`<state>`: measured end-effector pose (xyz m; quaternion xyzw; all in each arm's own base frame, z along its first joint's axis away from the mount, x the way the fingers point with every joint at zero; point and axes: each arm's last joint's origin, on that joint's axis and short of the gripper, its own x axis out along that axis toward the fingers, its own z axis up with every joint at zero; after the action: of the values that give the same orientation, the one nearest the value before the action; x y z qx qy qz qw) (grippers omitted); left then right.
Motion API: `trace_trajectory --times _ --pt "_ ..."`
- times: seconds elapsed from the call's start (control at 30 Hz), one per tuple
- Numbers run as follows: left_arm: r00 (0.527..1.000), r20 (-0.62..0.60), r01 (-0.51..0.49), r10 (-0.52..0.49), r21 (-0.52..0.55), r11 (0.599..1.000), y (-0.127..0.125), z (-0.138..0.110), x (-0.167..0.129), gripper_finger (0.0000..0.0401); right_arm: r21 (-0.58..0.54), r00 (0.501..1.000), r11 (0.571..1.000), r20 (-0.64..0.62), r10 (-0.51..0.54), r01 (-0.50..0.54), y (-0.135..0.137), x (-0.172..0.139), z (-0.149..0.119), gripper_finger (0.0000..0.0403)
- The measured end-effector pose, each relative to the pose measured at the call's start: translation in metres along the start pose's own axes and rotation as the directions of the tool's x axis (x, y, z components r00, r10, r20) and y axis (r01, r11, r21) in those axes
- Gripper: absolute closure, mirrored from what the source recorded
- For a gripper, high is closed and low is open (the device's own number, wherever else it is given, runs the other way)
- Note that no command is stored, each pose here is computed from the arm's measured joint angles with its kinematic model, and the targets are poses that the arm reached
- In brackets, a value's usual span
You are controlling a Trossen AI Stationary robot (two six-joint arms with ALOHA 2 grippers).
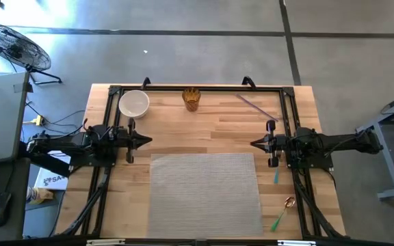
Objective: Pick & Place Utensil
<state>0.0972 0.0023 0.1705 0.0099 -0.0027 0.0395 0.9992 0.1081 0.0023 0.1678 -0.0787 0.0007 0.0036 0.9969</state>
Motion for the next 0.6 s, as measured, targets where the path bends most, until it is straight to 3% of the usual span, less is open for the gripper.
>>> trace_trajectory --times 0.27,0.47,0.6 --pt "1.000 0.002 0.001 -0.001 -0.013 1.000 0.0000 0.0001 0.0000 0.0400 0.000 1.000 1.000 0.000 0.000 0.000 0.0000 0.0000 0.0000 0.0391" --pt "0.998 0.059 0.004 0.004 -0.132 0.991 0.0002 0.0056 -0.0002 0.0400 0.000 1.000 1.000 0.000 0.000 0.000 0.0000 0.0000 0.0001 0.0391" --pt "0.999 0.038 -0.030 0.037 -0.156 0.987 0.0011 0.0036 0.0000 0.0400 0.000 1.000 1.000 0.000 0.000 0.000 0.0000 0.0000 0.0000 0.0391"
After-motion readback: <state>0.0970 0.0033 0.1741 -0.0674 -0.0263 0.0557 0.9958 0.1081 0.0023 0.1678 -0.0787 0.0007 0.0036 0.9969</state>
